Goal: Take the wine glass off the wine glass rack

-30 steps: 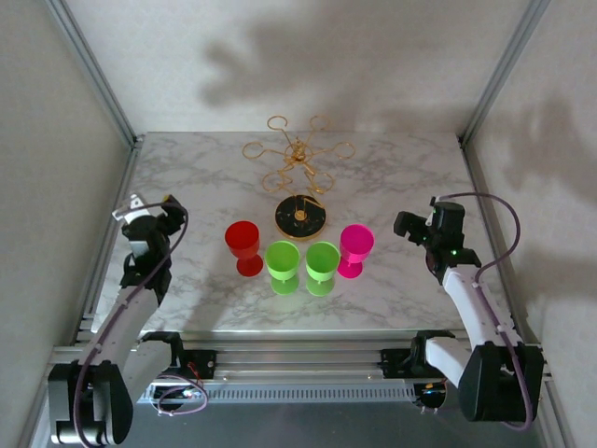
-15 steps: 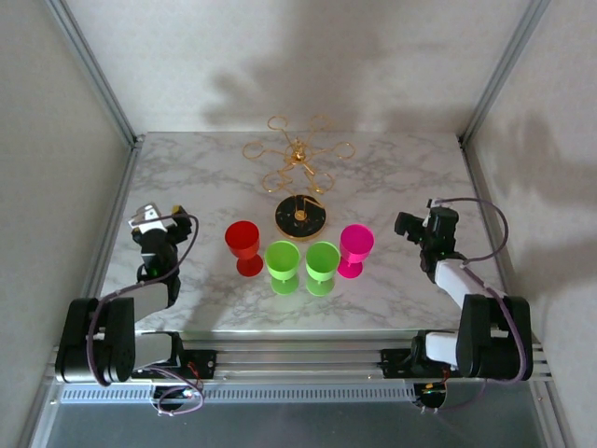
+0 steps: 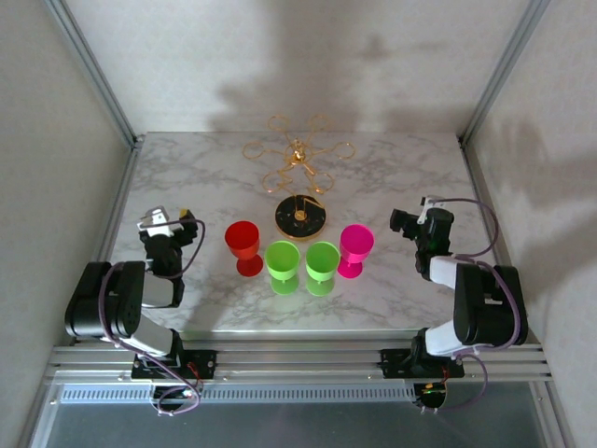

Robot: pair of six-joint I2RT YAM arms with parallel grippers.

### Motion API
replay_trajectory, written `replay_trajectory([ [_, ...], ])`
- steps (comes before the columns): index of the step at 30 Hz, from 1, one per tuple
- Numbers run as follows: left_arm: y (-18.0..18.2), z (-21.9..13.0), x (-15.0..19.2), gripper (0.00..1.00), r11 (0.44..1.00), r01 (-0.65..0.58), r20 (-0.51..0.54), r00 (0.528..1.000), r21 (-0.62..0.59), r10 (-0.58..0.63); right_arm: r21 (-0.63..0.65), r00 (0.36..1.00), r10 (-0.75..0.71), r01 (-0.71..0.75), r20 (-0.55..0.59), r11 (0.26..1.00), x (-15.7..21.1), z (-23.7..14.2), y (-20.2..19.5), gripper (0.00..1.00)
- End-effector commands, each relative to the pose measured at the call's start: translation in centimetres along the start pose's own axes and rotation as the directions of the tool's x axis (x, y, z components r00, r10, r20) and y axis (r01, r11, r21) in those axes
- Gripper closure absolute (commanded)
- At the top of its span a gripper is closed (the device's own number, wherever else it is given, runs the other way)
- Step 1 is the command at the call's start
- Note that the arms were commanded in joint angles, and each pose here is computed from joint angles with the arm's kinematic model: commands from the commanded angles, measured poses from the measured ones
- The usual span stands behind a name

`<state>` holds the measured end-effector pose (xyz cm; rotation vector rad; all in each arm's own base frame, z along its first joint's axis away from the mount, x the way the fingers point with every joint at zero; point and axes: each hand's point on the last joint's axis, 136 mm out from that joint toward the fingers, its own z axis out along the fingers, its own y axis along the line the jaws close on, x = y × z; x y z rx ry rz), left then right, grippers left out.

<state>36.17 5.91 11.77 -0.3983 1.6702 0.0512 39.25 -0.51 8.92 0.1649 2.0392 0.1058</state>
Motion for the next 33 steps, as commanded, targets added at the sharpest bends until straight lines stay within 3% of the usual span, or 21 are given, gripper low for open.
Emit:
replay_trajectory([
  [1,-0.7,-0.1,-1.6,0.11,0.999,-0.009,0.067,0.998,0.044,0.006,-0.107,0.995,-0.062,0.070,0.079,0.992,-1.3,-0.1,1.9,0.01],
  [7,-0.9,0.0,-1.5,0.08,0.999,-0.015,0.065,0.998,0.050,0.011,-0.120,0.987,-0.143,0.151,0.073,0.981,0.7,0.3,3.2,0.01],
  [9,-0.9,0.0,-1.5,0.01,0.999,-0.015,0.064,0.998,0.049,0.012,-0.116,0.986,-0.140,0.150,0.093,0.982,0.8,0.2,3.2,0.01],
  [33,-0.8,0.0,-1.4,0.00,0.999,-0.025,0.063,0.998,0.032,0.023,-0.104,0.987,-0.139,0.148,0.086,0.983,0.7,0.3,3.0,0.01],
])
